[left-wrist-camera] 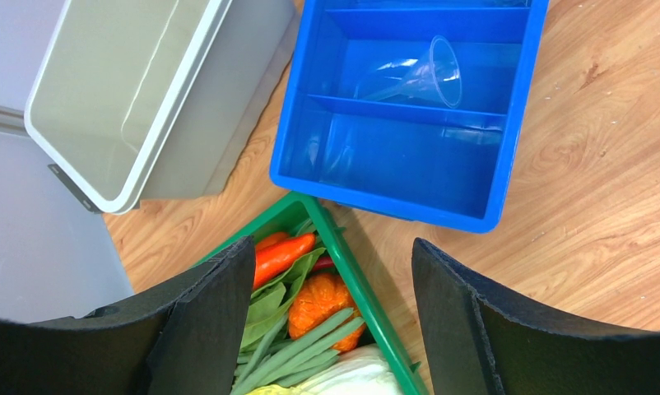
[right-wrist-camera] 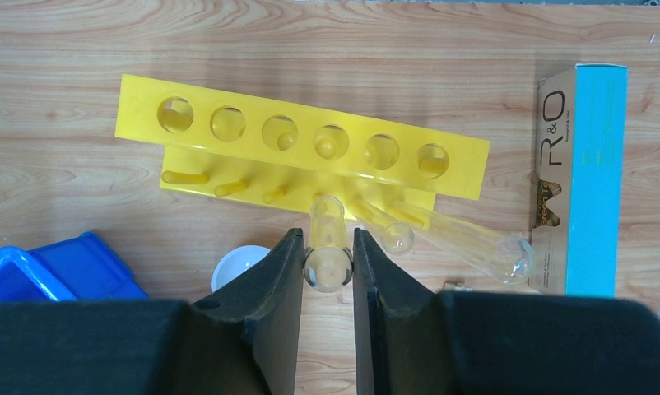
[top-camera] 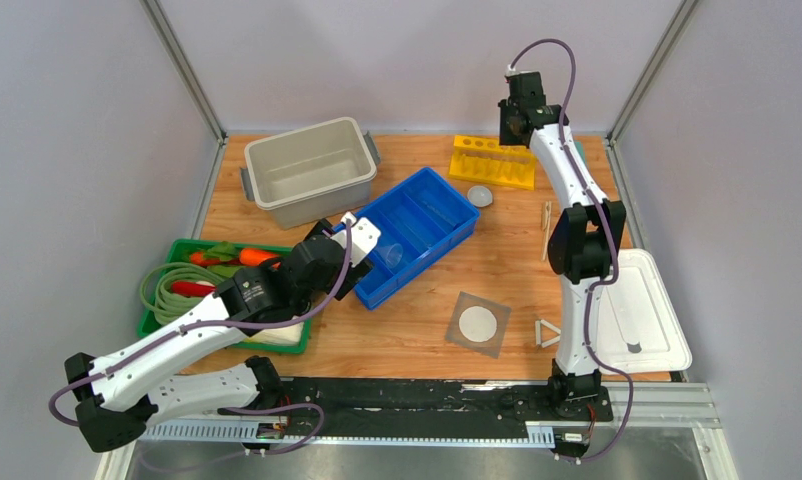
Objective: Organize the chemistry lab equipment
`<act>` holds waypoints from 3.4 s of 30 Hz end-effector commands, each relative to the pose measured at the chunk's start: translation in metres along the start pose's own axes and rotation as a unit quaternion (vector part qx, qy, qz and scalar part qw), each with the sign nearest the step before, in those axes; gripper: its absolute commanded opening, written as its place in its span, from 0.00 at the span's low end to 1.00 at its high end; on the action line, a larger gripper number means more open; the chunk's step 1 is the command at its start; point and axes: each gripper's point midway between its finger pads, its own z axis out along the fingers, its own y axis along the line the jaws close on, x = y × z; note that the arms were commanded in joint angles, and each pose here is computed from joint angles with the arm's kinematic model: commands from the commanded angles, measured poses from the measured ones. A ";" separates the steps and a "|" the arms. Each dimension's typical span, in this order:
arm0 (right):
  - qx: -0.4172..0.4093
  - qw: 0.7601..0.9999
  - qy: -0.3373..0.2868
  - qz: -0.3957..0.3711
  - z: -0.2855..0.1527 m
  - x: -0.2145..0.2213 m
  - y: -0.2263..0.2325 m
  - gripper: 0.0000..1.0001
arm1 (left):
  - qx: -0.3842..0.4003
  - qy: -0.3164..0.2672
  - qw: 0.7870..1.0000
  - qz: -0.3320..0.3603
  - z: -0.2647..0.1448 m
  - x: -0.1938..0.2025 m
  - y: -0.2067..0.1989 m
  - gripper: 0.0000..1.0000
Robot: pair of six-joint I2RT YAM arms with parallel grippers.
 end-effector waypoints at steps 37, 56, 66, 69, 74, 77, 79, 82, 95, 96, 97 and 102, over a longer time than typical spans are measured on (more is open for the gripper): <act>-0.008 0.993 0.084 0.086 -0.095 0.110 -0.015 0.55 | -0.024 -0.030 0.999 -0.018 -0.012 -0.011 0.015 0.75; 0.063 0.956 0.233 0.167 -0.054 0.227 -0.085 0.44 | -0.046 -0.030 0.998 -0.023 -0.016 -0.009 0.024 0.73; 0.085 0.943 0.286 0.147 -0.036 0.263 -0.094 0.34 | -0.045 -0.028 0.998 -0.019 -0.014 -0.008 0.022 0.69; 0.093 0.941 0.294 0.140 -0.035 0.270 -0.096 0.28 | -0.046 -0.026 0.998 -0.017 -0.013 -0.008 0.022 0.68; 0.078 0.947 0.278 0.143 -0.036 0.264 -0.092 0.11 | -0.046 -0.023 0.999 -0.016 -0.011 -0.007 0.021 0.66; 0.035 0.952 0.264 0.150 -0.042 0.255 -0.074 0.00 | -0.044 -0.021 0.999 -0.016 -0.010 -0.007 0.020 0.63; 0.025 0.957 0.247 0.151 -0.049 0.248 -0.066 0.00 | -0.047 -0.021 0.998 -0.023 -0.010 -0.008 0.021 0.63; -0.019 0.963 0.209 0.169 -0.067 0.228 -0.048 0.00 | -0.050 -0.032 0.997 -0.055 -0.012 -0.012 0.022 0.63; -0.370 0.911 0.013 0.181 -0.228 0.191 0.090 0.00 | 0.117 -0.106 0.963 -0.220 -0.034 -0.086 -0.027 0.68; -0.401 0.900 -0.005 0.173 -0.244 0.190 0.102 0.00 | 0.133 -0.113 0.957 -0.231 -0.036 -0.094 -0.031 0.70; -0.425 0.889 -0.022 0.168 -0.259 0.189 0.112 0.00 | 0.146 -0.116 0.953 -0.240 -0.036 -0.102 -0.036 0.70; -0.494 0.855 -0.075 0.140 -0.315 0.192 0.147 0.00 | 0.172 -0.112 0.940 -0.272 -0.027 -0.127 -0.049 0.71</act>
